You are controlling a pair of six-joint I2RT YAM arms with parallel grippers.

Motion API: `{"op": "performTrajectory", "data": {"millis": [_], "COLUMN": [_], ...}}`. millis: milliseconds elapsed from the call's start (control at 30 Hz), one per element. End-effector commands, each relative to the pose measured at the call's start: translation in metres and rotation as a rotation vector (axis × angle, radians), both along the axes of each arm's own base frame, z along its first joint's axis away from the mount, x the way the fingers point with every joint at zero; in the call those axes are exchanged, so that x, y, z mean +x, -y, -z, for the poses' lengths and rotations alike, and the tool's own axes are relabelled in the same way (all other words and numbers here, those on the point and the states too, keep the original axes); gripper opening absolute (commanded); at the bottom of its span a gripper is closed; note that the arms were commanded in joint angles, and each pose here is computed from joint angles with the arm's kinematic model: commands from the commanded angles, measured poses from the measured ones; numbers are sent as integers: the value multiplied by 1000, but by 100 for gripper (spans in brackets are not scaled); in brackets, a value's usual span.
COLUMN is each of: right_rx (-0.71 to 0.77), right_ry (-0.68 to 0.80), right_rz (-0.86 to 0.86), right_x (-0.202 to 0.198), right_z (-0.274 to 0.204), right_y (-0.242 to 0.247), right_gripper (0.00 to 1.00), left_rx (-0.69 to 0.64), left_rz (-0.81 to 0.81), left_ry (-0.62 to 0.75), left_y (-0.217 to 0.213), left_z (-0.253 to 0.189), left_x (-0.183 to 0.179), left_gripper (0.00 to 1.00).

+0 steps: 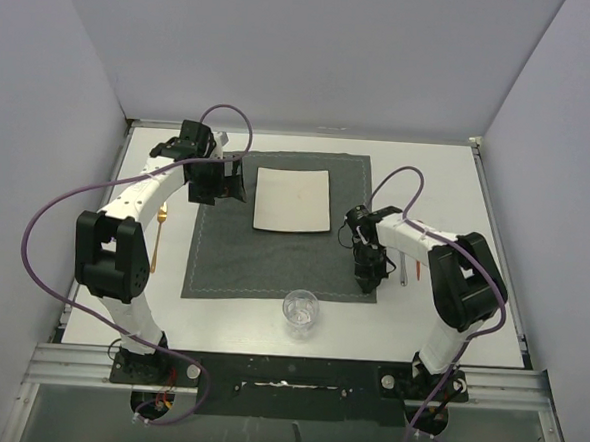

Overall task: Set the dinner table for one person
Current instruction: Adjust the napkin at the center of the board.

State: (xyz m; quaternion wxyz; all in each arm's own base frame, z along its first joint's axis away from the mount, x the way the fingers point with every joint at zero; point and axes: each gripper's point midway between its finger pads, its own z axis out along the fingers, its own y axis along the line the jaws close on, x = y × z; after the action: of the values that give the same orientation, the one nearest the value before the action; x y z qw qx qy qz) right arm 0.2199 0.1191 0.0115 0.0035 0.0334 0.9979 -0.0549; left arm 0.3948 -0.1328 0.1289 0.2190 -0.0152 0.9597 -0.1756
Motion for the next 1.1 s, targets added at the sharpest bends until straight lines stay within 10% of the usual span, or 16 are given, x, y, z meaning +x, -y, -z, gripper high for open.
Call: {"op": "performTrajectory", "data": {"millis": [0,633,1067], "right_rx": [-69,-44,-54], "right_ry": [-66,15,489], "right_rz": [14,13,37], "right_x": [-23,-14,31], "right_z": [22,-12,-170], "right_y": [14,8,22], "right_gripper": [0,0,67], "left_rx": [-35,-26,-38], "left_rz": [16,12,3], "left_ry": [113,107,119], "left_y": [2,1,-3], "left_z": [-36,-34,-36], "left_x": [7,6,8], "left_gripper": [98,98,98]}}
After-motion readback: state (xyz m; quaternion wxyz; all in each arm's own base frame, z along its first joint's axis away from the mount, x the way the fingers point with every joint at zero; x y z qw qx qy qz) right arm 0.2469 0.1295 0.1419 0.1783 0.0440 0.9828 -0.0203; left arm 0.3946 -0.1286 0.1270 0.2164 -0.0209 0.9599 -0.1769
